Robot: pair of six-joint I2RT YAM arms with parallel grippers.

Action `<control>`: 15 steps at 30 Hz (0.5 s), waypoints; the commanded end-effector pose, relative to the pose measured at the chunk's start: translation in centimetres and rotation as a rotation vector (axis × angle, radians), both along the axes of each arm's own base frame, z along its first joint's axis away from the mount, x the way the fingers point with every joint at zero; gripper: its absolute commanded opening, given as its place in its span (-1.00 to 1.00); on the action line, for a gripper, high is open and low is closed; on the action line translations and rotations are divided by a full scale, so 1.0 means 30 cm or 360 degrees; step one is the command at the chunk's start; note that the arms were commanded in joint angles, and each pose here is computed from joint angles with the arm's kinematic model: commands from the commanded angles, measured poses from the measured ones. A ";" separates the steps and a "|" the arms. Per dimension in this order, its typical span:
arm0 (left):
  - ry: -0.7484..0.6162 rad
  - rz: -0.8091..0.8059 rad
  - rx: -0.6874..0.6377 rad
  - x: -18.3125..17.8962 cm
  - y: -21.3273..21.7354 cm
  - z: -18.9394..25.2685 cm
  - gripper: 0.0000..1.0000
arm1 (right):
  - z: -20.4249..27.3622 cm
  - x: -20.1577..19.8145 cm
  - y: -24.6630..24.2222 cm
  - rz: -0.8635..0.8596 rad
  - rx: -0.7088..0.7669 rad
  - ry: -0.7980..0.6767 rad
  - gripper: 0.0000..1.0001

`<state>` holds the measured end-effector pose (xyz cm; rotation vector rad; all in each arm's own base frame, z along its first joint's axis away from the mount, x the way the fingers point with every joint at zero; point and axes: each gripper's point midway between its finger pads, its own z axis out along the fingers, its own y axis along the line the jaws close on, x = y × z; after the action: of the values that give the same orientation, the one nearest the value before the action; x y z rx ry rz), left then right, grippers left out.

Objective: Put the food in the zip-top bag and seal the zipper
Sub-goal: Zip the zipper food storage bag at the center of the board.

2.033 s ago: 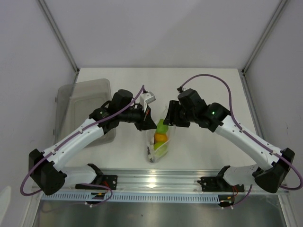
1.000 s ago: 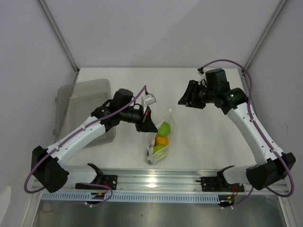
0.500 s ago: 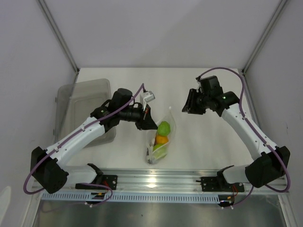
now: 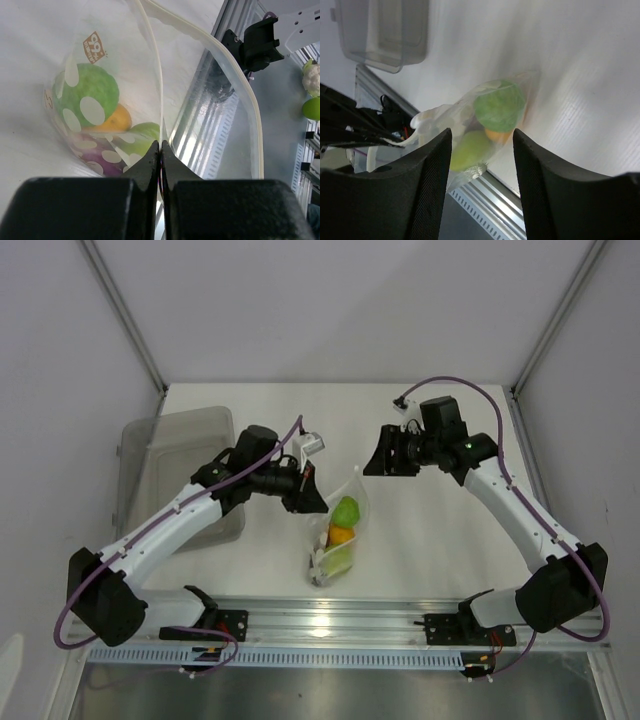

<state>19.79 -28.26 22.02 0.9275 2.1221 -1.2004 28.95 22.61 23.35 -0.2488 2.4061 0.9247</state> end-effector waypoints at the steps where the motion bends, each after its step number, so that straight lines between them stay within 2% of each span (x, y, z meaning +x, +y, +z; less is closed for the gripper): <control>1: -0.0056 -0.0023 -0.0033 0.018 0.008 0.044 -0.92 | 0.110 -0.023 0.046 0.0201 0.0145 -0.0178 0.11; 10: -0.0049 0.0010 -0.0079 0.051 0.030 0.076 -0.86 | 0.067 -0.115 0.102 0.0499 0.0170 -0.0199 0.05; 15: -0.0011 -0.0077 -0.0130 0.048 0.018 0.095 -0.78 | 0.016 -0.111 0.144 0.0608 0.0169 -0.0237 0.13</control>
<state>21.15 -27.19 22.90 0.8840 2.1249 -1.2343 25.51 25.76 23.18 -0.6095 2.3120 1.1124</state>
